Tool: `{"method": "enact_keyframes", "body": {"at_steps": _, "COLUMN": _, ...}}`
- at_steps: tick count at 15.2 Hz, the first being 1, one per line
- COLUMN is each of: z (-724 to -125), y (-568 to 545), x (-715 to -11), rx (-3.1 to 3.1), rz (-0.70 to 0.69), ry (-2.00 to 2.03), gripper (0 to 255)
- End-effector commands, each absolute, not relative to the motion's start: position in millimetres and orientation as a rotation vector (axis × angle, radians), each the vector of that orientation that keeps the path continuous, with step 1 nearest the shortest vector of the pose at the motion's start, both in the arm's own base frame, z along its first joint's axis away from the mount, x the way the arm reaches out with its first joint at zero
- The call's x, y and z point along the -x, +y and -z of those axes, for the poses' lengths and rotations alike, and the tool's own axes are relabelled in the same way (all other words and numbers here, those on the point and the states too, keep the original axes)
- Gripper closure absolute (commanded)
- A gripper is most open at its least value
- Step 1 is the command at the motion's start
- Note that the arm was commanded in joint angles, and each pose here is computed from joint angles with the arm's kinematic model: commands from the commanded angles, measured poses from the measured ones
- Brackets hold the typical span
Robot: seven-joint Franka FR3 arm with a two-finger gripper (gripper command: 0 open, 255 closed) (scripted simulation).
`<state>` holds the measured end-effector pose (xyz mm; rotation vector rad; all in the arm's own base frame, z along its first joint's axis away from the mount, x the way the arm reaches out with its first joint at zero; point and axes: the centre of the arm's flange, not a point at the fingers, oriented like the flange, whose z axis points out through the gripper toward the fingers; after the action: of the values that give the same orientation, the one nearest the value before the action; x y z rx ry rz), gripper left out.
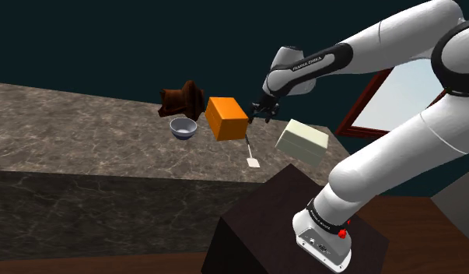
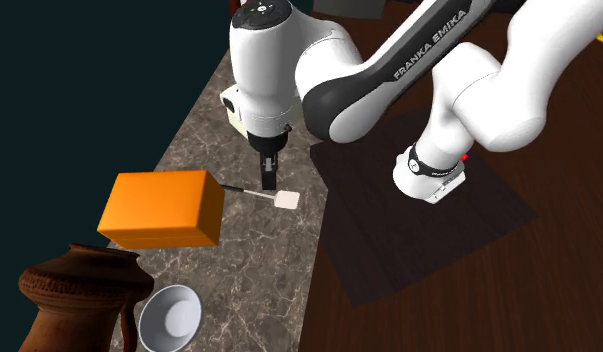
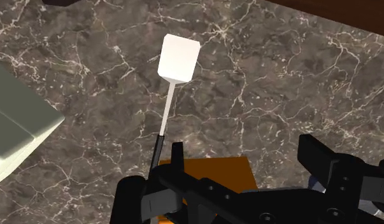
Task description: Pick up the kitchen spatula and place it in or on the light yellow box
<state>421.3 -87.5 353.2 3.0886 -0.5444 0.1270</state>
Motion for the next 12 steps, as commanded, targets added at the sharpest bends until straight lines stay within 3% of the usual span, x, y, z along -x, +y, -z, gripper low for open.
{"method": "enact_keyframes", "body": {"at_steps": 1, "z": -329.1, "y": -96.0, "x": -426.5, "rx": -3.076, "rz": -0.126, "ry": -0.599, "gripper": 0}}
{"method": "enact_keyframes", "body": {"at_steps": 12, "z": -201.8, "y": -155.4, "x": -461.1, "rx": -2.995, "rz": -0.106, "ry": -0.887, "gripper": 0}}
